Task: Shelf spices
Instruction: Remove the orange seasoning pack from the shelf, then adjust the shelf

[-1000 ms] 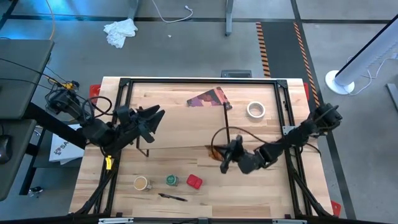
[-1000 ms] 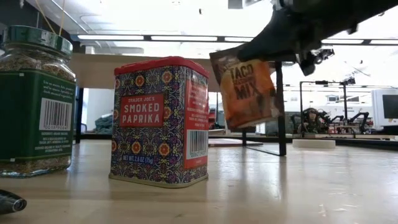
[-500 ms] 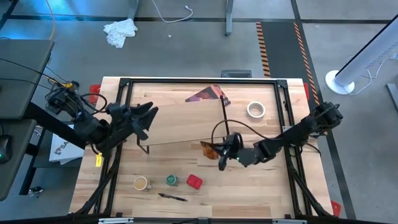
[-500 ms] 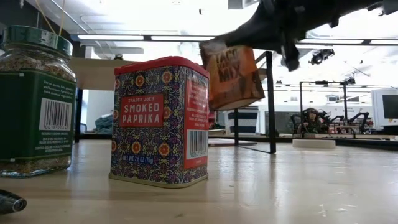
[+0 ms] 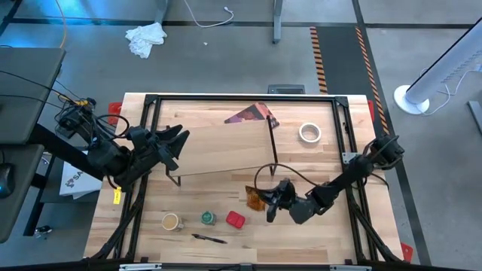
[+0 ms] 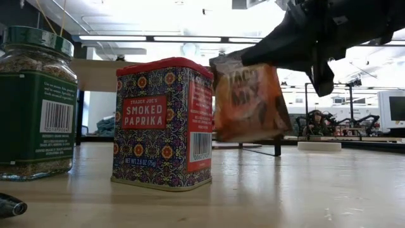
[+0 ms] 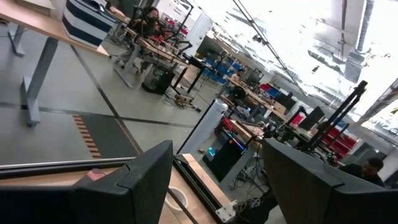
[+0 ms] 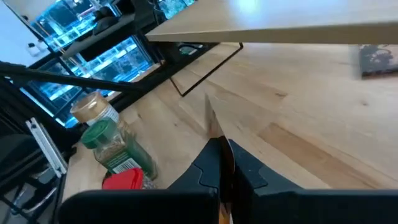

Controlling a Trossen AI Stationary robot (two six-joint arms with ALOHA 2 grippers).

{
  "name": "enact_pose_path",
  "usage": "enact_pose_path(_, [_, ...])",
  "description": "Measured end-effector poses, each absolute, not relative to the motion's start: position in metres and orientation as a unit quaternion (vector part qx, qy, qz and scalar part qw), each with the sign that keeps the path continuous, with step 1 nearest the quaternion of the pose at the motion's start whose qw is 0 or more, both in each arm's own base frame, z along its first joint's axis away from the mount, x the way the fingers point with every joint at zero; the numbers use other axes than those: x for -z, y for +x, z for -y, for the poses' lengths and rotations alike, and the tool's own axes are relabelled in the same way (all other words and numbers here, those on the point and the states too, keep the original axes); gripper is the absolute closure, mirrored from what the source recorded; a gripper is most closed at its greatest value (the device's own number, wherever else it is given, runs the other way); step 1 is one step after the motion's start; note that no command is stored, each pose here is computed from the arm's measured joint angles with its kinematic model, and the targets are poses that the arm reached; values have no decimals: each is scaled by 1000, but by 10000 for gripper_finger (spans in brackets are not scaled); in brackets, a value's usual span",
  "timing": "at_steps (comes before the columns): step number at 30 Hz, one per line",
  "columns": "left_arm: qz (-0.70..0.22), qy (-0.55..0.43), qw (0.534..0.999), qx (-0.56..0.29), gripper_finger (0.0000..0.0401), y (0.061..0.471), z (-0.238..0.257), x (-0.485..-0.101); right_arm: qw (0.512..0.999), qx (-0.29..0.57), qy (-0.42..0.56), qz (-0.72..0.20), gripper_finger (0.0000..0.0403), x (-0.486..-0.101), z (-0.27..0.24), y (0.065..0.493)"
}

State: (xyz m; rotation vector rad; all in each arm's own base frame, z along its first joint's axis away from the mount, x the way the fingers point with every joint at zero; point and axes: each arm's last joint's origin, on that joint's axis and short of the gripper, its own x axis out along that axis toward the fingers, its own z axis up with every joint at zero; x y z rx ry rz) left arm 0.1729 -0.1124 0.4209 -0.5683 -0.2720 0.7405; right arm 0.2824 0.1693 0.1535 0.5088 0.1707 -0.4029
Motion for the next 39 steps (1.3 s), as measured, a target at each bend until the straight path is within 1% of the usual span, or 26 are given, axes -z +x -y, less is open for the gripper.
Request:
enact_pose_path(3, [131,-273,884,-356,159,173,112,-421,956,186,211,-84,402,-157,-171,284])
enact_pose_path(6, [131,-274,884,-356,159,173,112,-421,970,149,163,-100,403,-164,-175,289])
enact_pose_path(10, [131,-275,884,-356,159,173,112,-421,980,107,122,-116,403,-170,-177,296])
enact_pose_path(14, [133,-278,883,-355,159,173,112,-421,982,98,103,-122,403,-170,-174,299])
enact_pose_path(20, [133,-278,883,-355,159,173,113,-421,981,111,101,-123,400,-170,-165,304])
enact_pose_path(23, [133,-278,883,-355,159,173,113,-421,980,119,99,-122,380,-170,-161,306])
enact_pose_path(31, [131,-273,884,-355,159,173,113,-421,980,129,84,-124,303,-170,-154,310])
enact_pose_path(35, [130,-272,885,-356,159,173,113,-421,980,127,84,-124,285,-170,-154,310])
enact_pose_path(39, [128,-266,886,-357,159,173,113,-420,981,124,89,-118,281,-171,-155,310])
